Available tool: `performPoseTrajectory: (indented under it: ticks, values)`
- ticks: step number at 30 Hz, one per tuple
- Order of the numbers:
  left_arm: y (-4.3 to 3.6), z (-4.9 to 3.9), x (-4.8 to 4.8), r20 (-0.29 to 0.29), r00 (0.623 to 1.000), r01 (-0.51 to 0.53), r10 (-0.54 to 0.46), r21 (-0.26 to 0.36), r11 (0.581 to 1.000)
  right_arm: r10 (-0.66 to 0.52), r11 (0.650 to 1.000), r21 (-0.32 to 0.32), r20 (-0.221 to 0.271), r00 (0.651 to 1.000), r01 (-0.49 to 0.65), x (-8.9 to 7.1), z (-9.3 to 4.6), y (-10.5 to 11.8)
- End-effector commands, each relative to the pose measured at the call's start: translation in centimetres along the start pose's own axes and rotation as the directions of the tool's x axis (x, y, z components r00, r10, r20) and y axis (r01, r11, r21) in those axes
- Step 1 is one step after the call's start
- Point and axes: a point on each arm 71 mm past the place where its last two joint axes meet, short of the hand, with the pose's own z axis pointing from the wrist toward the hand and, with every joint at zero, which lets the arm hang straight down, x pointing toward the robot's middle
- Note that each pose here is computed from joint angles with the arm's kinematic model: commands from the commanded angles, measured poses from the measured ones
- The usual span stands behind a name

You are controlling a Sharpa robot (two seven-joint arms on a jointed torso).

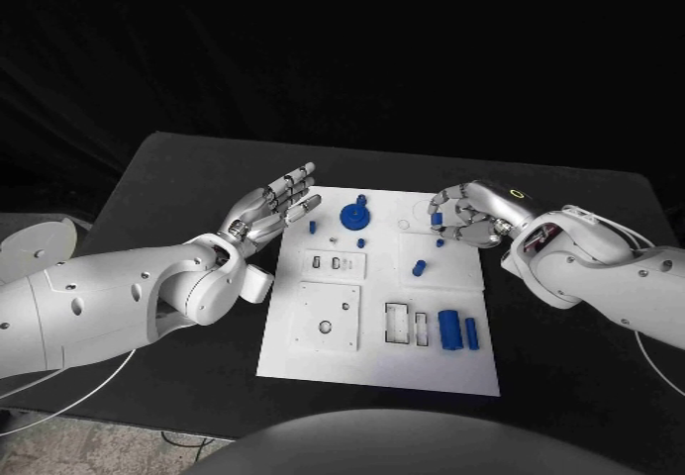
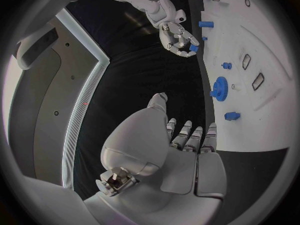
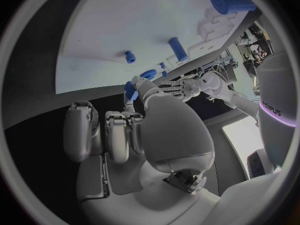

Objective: Assemble the parts on the task board

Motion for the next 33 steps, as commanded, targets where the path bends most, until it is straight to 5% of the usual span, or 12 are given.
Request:
performPoseTrajectory:
  ticks: [1, 14, 33]
  values:
    - [-0.14, -0.02, 0.16, -0.013, 1.000, 0.010, -0.009, 0.014, 1.000, 0.007, 1.000, -0.016, -0.031, 0.999, -0.008, 0.6, 0.2, 1.5]
    - [-0.12, -0.01, 0.17, -0.013, 1.000, 0.010, -0.010, 0.013, 1.000, -0.002, 0.998, -0.069, -0.125, 0.992, -0.007, 3.7, 1.5, 5.9]
    - [-0.07, 0.16, 0.39, -0.018, 1.000, 0.016, -0.016, 0.010, 1.000, -0.018, 0.995, -0.096, -0.218, 0.976, -0.002, 5.5, 2.9, 9.1]
